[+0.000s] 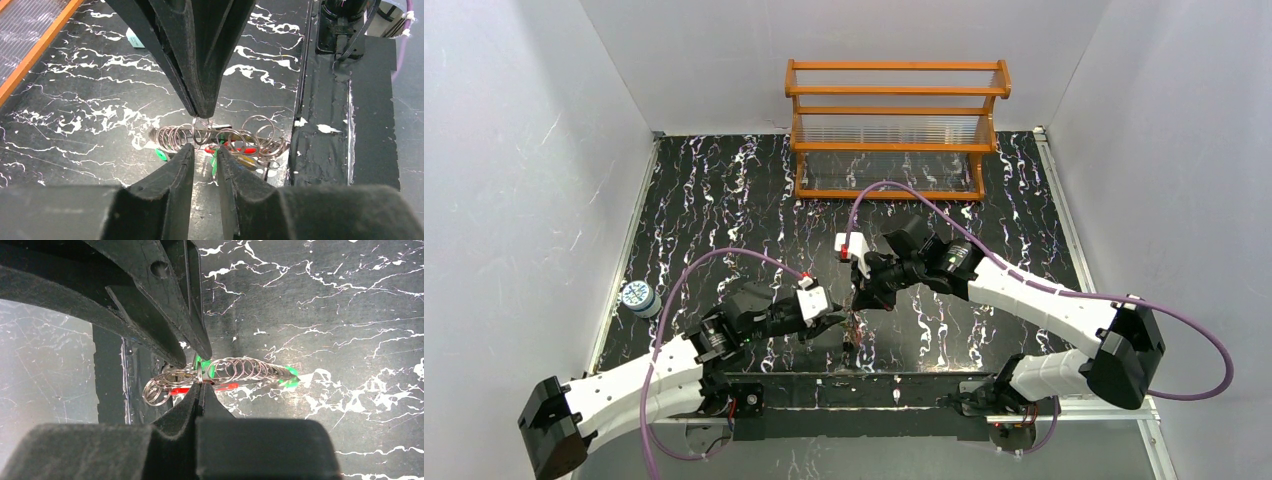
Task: Put the keys on the keyring
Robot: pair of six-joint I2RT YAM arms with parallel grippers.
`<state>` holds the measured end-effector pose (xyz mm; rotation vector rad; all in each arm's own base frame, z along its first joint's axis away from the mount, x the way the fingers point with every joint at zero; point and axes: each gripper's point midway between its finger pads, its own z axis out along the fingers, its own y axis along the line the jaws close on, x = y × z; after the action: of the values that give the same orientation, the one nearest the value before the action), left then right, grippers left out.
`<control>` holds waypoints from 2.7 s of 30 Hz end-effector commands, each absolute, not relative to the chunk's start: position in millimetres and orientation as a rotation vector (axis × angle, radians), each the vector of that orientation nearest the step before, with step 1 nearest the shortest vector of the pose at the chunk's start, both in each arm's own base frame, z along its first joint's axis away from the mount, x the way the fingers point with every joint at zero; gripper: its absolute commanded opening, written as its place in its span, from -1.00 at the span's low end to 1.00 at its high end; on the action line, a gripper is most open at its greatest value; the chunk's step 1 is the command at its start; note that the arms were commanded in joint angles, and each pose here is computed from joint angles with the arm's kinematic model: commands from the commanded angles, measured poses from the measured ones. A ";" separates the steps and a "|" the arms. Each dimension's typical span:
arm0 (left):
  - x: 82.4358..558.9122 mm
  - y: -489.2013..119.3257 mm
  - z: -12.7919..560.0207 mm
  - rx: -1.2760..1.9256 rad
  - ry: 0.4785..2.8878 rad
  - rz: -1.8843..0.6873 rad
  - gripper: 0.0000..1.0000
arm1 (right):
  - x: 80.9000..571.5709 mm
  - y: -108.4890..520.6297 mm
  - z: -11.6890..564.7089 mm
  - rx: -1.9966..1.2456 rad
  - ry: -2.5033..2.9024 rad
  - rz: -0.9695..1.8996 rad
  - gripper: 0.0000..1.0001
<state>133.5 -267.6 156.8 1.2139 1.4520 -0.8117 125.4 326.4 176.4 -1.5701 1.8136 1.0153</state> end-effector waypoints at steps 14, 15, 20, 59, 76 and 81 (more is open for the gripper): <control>139.3 -281.2 179.8 1.186 1.363 -0.834 -0.76 | 122.5 335.9 196.0 -1.575 1.739 1.082 -0.97; 139.4 -281.6 178.2 1.188 1.368 -0.834 -0.80 | 122.5 335.7 196.6 -1.574 1.739 1.082 -0.97; 138.8 -282.6 175.2 1.195 1.377 -0.840 -1.00 | 123.5 335.5 198.0 -1.567 1.726 1.076 -0.97; 178.2 -287.2 200.8 0.838 1.182 -0.801 -1.00 | 142.7 321.3 244.1 -1.203 1.517 1.005 0.97; 197.6 -272.4 136.5 0.801 1.351 -0.679 -1.00 | 149.3 317.8 239.5 -1.156 1.508 0.974 0.97; 186.9 -259.9 137.1 0.773 1.362 -0.709 -0.58 | 149.7 322.2 237.0 -1.158 1.511 1.000 0.97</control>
<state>186.5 -267.8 115.4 0.8576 1.4058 -0.6915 147.1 315.3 227.0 -1.1778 1.5580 0.9664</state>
